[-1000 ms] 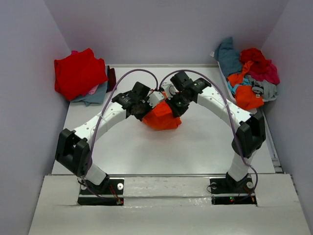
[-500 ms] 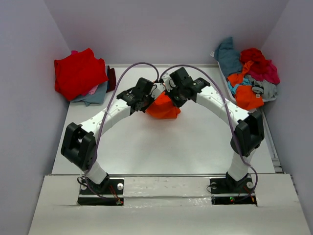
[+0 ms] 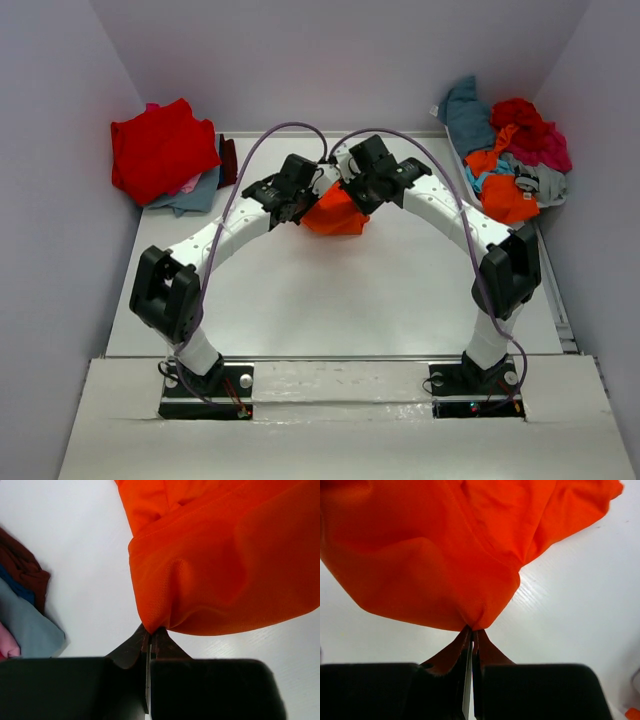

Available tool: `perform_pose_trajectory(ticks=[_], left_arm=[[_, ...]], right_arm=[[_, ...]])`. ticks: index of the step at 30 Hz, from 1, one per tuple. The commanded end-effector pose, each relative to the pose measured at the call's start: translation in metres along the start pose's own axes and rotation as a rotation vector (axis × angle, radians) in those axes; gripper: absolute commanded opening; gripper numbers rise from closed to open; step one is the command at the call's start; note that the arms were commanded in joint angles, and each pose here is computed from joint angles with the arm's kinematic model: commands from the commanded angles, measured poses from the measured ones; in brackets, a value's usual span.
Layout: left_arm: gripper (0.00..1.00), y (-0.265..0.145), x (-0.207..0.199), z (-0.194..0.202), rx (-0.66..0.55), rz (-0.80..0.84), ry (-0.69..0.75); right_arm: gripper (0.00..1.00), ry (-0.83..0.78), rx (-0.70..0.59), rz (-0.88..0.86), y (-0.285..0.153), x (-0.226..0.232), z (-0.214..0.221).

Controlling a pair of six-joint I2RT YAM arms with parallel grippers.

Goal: Fold and stack the t-shirts
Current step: Fold the tshirt

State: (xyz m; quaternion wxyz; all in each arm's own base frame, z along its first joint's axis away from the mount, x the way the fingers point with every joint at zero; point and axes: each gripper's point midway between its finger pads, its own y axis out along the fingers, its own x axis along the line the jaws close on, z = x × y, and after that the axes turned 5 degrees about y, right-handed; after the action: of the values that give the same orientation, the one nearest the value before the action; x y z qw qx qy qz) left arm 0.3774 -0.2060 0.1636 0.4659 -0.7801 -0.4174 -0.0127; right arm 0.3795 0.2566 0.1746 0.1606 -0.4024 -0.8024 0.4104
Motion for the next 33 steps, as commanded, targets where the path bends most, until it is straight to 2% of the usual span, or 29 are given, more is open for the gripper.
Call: perform_pose_trajectory(ticks=[1,9,24,30,33], left_arm=[[0.06,-0.024,-0.008,-0.004,-0.065,0.062,0.029],[0.06,-0.048,-0.032,0.038,0.008,0.181,0.127],[0.06,-0.097,-0.1,0.079,0.063,0.481,0.264],[0.06,-0.115,-0.112,0.08,0.052,0.554,0.282],[0.06,-0.124,-0.107,0.064,0.004,0.552,0.278]], right_arm=[[0.07,-0.015,0.066,-0.134,-0.02,0.024,0.019],[0.07,-0.015,0.149,-0.32,-0.043,0.057,0.052],[0.07,-0.034,0.336,-0.637,-0.099,0.11,0.103],[0.07,-0.038,0.383,-0.729,-0.117,0.123,0.113],[0.07,-0.055,0.376,-0.721,-0.123,0.121,0.11]])
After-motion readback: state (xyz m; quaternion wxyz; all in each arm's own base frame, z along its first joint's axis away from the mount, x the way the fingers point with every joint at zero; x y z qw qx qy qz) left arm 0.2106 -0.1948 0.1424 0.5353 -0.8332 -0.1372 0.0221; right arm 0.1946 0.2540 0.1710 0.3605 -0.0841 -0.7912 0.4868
